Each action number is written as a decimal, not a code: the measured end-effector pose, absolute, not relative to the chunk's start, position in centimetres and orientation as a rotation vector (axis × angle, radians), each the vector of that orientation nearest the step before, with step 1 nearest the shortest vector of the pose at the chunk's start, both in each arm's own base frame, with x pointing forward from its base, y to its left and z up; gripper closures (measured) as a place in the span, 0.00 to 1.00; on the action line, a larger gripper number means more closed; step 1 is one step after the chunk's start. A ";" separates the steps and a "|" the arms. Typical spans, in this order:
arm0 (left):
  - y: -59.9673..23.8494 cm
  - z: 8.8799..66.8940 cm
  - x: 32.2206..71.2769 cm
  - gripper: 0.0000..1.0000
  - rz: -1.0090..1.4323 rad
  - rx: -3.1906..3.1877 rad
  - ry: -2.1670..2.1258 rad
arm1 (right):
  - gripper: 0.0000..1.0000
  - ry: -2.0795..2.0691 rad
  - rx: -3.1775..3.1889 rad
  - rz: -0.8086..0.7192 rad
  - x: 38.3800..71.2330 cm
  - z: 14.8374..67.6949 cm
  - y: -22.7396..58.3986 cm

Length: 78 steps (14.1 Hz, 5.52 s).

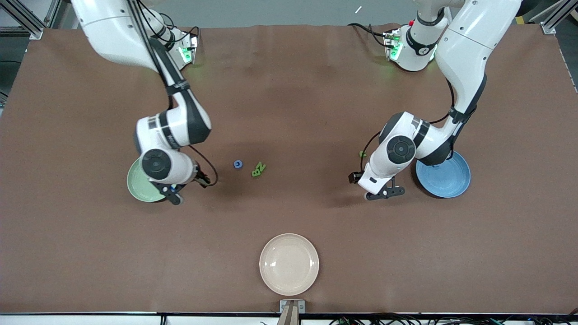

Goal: Sort upper and lower case letters into plates
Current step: 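Grasp the green u with the left gripper while the right gripper carries Q, then release the pink Q onto the green plate with the right gripper, then place the green u in the blue plate while the right gripper reaches G, then grasp the blue G with the right gripper while the left gripper reaches x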

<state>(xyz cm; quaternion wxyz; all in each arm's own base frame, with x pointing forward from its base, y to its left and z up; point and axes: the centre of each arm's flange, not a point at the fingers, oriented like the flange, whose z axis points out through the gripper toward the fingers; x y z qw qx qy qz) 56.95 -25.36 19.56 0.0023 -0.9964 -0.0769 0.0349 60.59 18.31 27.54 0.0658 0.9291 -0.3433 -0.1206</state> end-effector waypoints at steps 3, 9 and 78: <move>-24.8 18.5 56.3 0.15 0.136 -3.108 -0.231 | 0.58 -0.941 2.856 -0.434 61.6 28.3 10.0; -24.6 17.4 55.2 0.25 0.177 -3.092 -0.229 | 0.58 -0.905 2.918 -0.409 59.6 22.9 1.8; -16.7 23.9 56.5 0.02 0.096 -3.173 0.109 | 0.34 -1.629 2.624 -0.050 51.4 17.5 32.1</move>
